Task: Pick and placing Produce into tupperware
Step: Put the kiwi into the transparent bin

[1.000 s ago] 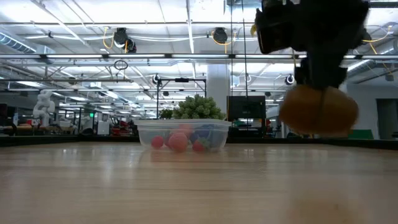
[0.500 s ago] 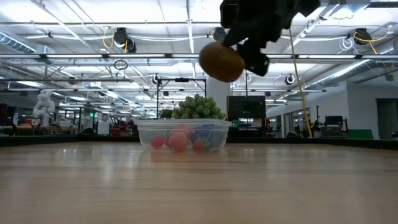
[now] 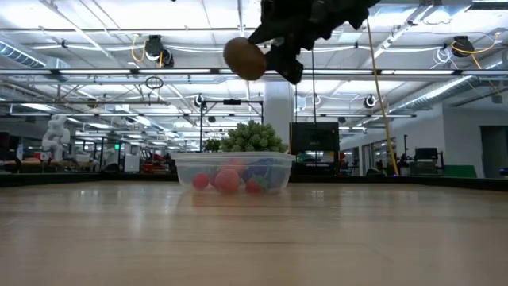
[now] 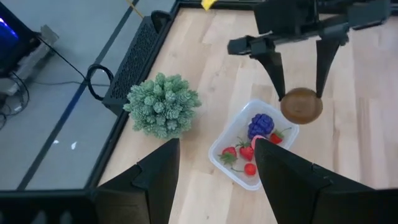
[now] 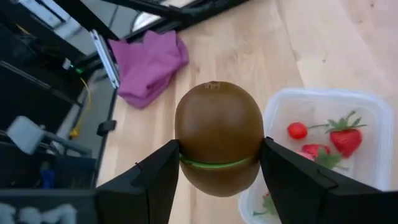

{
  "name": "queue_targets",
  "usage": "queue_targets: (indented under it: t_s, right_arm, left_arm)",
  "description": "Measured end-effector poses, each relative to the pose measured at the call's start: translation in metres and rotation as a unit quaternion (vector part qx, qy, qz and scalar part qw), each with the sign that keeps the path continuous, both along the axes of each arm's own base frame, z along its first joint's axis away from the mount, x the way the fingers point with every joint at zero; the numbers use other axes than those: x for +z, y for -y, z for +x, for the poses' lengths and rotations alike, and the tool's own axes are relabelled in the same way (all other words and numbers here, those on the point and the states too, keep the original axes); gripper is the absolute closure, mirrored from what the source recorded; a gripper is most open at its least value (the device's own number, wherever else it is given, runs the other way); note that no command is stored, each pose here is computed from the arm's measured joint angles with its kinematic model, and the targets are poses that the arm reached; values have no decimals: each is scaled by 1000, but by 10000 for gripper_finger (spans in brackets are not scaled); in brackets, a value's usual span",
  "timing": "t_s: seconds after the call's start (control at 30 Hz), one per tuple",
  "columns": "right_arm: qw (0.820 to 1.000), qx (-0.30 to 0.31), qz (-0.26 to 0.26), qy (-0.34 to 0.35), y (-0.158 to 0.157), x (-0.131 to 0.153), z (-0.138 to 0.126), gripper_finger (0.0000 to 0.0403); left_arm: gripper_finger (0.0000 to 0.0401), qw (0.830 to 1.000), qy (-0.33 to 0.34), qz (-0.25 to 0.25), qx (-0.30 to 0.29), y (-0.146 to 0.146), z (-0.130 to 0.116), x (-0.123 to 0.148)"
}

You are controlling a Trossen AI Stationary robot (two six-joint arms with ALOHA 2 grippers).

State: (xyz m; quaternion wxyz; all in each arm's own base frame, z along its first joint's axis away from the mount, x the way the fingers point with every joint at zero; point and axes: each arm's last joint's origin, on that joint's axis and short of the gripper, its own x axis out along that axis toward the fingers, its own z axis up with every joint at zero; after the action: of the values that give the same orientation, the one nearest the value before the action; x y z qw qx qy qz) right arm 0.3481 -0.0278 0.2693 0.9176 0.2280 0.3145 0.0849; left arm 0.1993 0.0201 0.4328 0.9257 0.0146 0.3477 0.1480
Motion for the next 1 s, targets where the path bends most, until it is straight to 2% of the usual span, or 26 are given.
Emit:
queue_targets:
  t_s: [0.13, 0.37, 0.57, 0.7, 0.87, 1.0]
  right_arm:
    - [999, 11, -20, -26, 7, 9, 14, 195]
    - [995, 26, -51, -85, 25, 20, 44, 195]
    - [984, 16, -111, -142, 39, 33, 61, 195]
    - [978, 11, -141, -155, 46, 36, 70, 195]
    - [967, 3, -169, -189, 48, 24, 69, 195]
    - [964, 3, -165, -209, 48, 6, 68, 195]
  left_arm:
    - [187, 1000, 4, 16, 5, -4, -2, 4]
    - [187, 997, 39, 47, 36, -12, -24, 29]
    - [187, 994, 67, 63, 63, -17, -44, 50]
    - [187, 993, 70, 64, 74, -18, -53, 54]
    - [187, 993, 54, 64, 87, -21, -56, 51]
    - [187, 992, 45, 65, 97, -24, -58, 50]
